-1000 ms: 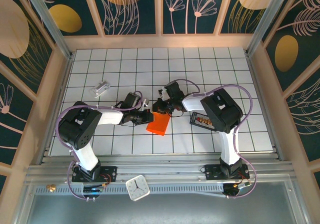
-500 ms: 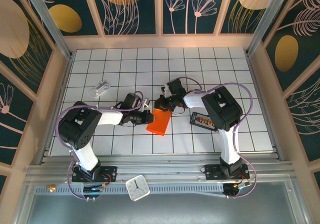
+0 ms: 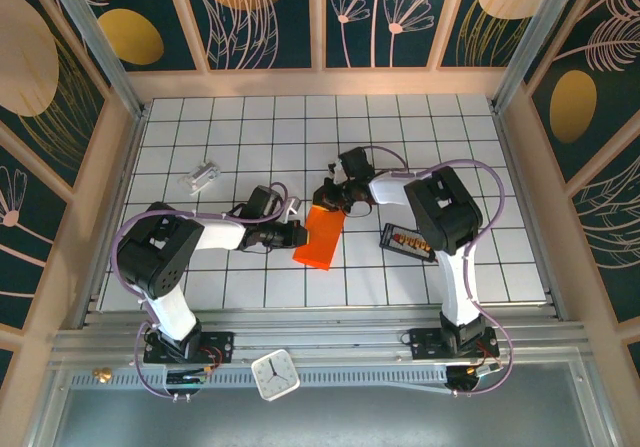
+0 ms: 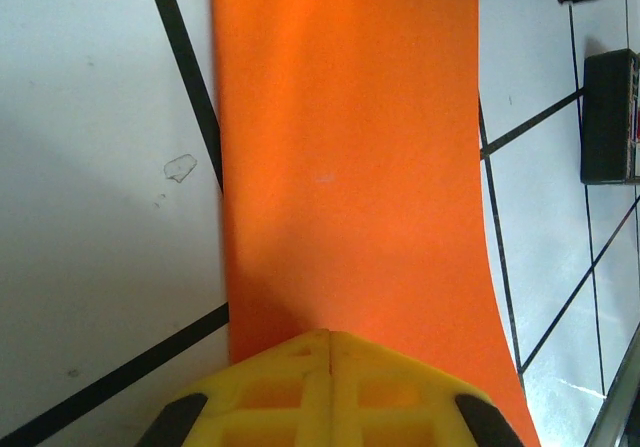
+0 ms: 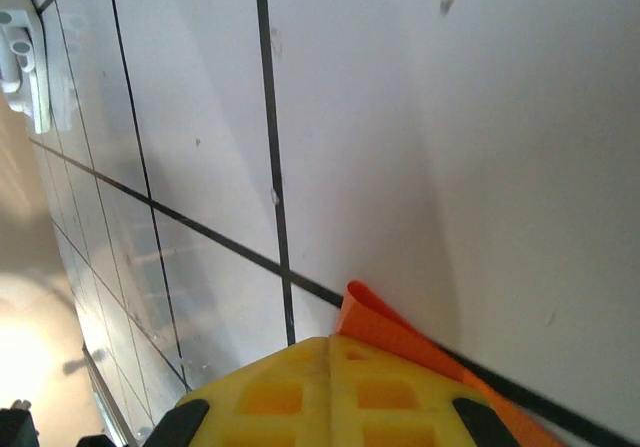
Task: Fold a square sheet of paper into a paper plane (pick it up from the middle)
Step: First fold in half a square sheet of paper at the center of the table.
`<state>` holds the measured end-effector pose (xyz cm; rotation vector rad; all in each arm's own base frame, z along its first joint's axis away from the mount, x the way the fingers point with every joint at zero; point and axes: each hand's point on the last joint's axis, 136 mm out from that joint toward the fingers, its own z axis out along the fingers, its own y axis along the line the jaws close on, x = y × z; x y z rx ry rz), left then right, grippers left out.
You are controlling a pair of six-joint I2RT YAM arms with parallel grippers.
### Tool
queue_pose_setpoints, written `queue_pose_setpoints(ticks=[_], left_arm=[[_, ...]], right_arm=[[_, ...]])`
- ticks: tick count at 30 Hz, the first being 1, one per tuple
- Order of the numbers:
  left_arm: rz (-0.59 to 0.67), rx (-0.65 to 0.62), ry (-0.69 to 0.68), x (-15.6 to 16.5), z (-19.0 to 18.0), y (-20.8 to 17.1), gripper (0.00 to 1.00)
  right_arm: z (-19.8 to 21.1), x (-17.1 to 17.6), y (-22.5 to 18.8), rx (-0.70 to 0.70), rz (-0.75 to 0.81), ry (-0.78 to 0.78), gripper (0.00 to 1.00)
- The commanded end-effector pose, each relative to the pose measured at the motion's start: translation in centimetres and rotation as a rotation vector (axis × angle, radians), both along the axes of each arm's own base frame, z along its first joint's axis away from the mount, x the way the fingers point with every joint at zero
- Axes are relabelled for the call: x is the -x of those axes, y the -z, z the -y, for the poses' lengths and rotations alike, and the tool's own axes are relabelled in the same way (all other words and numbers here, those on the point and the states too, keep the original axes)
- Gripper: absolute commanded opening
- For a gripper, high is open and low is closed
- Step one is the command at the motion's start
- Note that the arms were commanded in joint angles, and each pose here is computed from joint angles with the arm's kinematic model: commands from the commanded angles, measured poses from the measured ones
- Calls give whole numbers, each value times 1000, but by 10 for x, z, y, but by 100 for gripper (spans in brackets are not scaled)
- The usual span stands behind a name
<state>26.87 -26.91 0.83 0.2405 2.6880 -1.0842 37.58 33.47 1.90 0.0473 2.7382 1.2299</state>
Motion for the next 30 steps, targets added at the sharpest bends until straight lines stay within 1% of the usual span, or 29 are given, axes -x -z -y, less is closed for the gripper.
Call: queue_pose_setpoints(ticks=[1,5,8,11,15,18,21,26,30], left_arm=[[-343,-294,6,86,-60,73,0],[-343,-293,0,86,-60,74,0],[-342,-294,-9,84,-60,74,0],[-339,-290,-11,82,-59,73,0],[-337,-290,-14,81,-58,72,0],[-334,-289,-16,81,-58,71,0],[-331,-289,-16,80,-58,71,0],[-327,-289,-19,77,-57,70,0],[-325,-292,-20,77,-57,71,0]], right_arm=[[56,-54,30,153,62,178,0],[61,-70,1,99,115,167,0],[59,-70,-26,49,169,141,0],[52,-56,-51,1,214,112,0],[34,-28,-66,-26,239,54,0],[16,-7,-68,-36,244,6,0],[0,9,-61,-39,221,-38,0],[-24,33,-40,-43,160,-97,0],[-32,46,-23,-31,116,-115,0]])
